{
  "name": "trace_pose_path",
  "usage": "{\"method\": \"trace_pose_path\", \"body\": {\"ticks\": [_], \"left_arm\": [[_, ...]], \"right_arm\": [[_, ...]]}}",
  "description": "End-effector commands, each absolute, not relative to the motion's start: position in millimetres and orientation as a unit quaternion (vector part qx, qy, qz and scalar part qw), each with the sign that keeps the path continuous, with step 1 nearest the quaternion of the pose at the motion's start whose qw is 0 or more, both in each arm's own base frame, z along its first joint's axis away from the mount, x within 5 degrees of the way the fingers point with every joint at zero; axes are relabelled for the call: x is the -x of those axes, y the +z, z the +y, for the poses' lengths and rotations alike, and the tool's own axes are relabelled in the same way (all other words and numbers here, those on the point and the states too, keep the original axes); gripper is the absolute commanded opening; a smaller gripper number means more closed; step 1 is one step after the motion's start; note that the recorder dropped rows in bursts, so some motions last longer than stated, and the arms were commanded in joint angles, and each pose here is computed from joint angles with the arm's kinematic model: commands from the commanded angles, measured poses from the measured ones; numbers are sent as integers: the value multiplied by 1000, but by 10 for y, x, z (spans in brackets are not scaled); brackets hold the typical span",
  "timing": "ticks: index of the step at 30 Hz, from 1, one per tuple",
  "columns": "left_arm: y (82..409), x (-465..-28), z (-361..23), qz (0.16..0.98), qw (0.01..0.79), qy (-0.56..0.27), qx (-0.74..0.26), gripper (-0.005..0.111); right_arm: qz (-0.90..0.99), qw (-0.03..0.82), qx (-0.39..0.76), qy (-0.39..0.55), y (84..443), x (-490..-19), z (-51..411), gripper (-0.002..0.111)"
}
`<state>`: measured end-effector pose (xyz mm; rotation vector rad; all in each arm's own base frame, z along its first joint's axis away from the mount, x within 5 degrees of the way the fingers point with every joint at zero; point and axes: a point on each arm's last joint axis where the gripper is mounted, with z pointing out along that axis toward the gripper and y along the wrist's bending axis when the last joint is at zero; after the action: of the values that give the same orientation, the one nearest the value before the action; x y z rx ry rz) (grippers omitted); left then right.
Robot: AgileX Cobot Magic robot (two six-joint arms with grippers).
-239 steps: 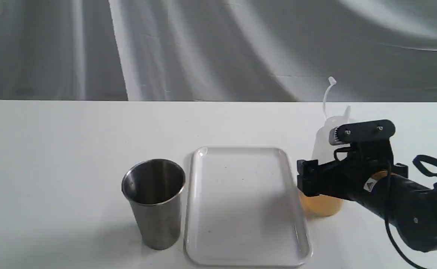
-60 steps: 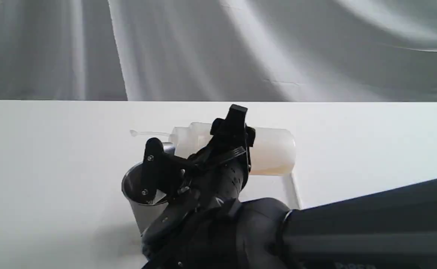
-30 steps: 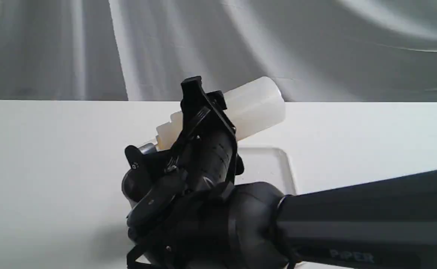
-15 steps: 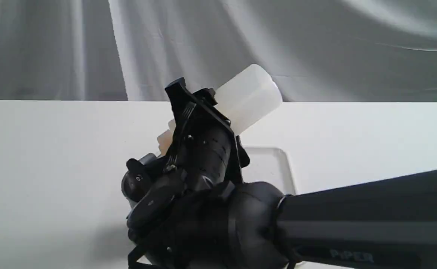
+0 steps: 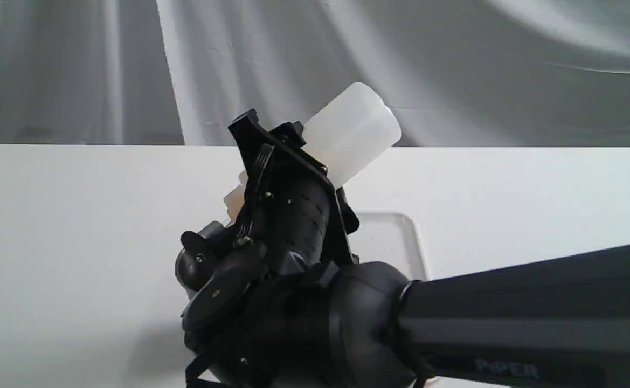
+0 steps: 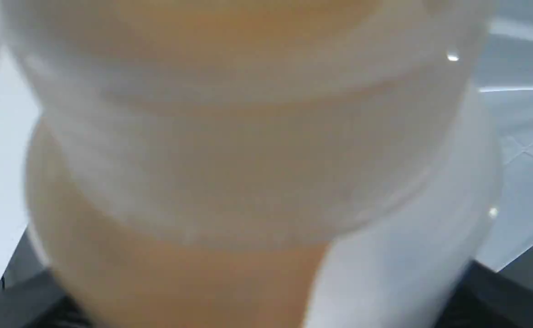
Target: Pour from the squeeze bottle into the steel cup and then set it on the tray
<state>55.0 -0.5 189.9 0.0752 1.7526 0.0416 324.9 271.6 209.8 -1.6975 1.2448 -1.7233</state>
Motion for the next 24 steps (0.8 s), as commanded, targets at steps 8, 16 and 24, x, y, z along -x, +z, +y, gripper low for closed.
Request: {"method": "trace_pose_path", "body": {"ticks": [8, 16, 24], "left_arm": [[1891, -550, -4, 767, 641, 18, -31, 0], [1891, -550, -4, 767, 641, 18, -31, 0], [1891, -550, -4, 767, 641, 17, -31, 0]], "right_arm": [[431, 215, 597, -642, 2222, -3249, 2720, 20], [415, 208, 602, -649, 2233, -3252, 2727, 20], [412, 209, 602, -651, 2239, -3254, 2731, 20]]}}
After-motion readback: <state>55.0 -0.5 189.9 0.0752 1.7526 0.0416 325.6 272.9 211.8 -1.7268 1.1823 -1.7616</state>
